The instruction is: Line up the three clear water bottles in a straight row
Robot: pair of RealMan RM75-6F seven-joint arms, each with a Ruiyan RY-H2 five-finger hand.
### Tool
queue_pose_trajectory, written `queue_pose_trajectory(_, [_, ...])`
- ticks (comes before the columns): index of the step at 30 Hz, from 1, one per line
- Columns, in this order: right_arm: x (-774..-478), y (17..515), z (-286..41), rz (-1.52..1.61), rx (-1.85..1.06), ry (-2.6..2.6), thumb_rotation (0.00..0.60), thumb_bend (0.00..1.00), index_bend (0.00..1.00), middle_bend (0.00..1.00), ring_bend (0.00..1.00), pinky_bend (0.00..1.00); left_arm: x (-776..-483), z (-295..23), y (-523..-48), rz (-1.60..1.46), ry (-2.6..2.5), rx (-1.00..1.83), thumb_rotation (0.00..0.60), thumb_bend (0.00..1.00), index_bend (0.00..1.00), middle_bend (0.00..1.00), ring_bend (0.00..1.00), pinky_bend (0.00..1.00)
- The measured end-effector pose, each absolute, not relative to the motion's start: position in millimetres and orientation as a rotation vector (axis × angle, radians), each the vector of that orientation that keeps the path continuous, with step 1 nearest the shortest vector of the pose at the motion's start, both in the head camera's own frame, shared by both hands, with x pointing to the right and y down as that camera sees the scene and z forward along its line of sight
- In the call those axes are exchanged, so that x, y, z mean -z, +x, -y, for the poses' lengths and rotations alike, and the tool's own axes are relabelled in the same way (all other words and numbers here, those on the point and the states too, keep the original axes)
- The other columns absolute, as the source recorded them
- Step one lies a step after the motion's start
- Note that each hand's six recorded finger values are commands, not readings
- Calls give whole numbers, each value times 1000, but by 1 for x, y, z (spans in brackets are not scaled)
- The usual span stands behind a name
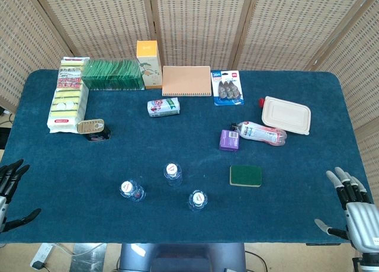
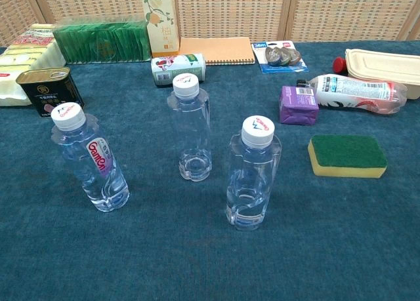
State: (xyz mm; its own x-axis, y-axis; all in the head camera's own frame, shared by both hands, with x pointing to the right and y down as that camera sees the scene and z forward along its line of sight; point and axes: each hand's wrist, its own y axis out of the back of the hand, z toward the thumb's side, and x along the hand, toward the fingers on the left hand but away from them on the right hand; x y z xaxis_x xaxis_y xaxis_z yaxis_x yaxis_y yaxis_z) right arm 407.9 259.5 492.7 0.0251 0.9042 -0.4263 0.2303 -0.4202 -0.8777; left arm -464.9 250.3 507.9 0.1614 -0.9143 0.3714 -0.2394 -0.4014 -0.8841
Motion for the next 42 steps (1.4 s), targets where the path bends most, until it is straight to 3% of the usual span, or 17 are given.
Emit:
queue_pose_trajectory(8, [-498, 407, -261, 1147, -1441, -1738, 600, 0, 9, 25, 10, 4, -505, -249, -467, -1124, -1765, 1262, 600, 161, 0, 0, 0, 24])
queue_pose_trajectory(17, [-508, 402, -264, 1140, -1413, -1862, 600, 0, 13, 85, 84, 109, -500, -249, -471, -1153, -1754, 1257, 600, 160, 0, 0, 0, 24])
queue_pose_trajectory(34, [-556, 358, -252, 867, -1175, -2286, 600, 0, 110, 177, 176, 256, -502, -248, -469, -1144, -1755, 1264, 600, 160, 0, 0, 0, 24])
queue_pose_trajectory(42, [-577, 318, -247, 733, -1069, -2407, 600, 0, 120, 196, 186, 267, -505, -247, -468, -1139, -1753, 1278, 600, 160, 0, 0, 0, 24])
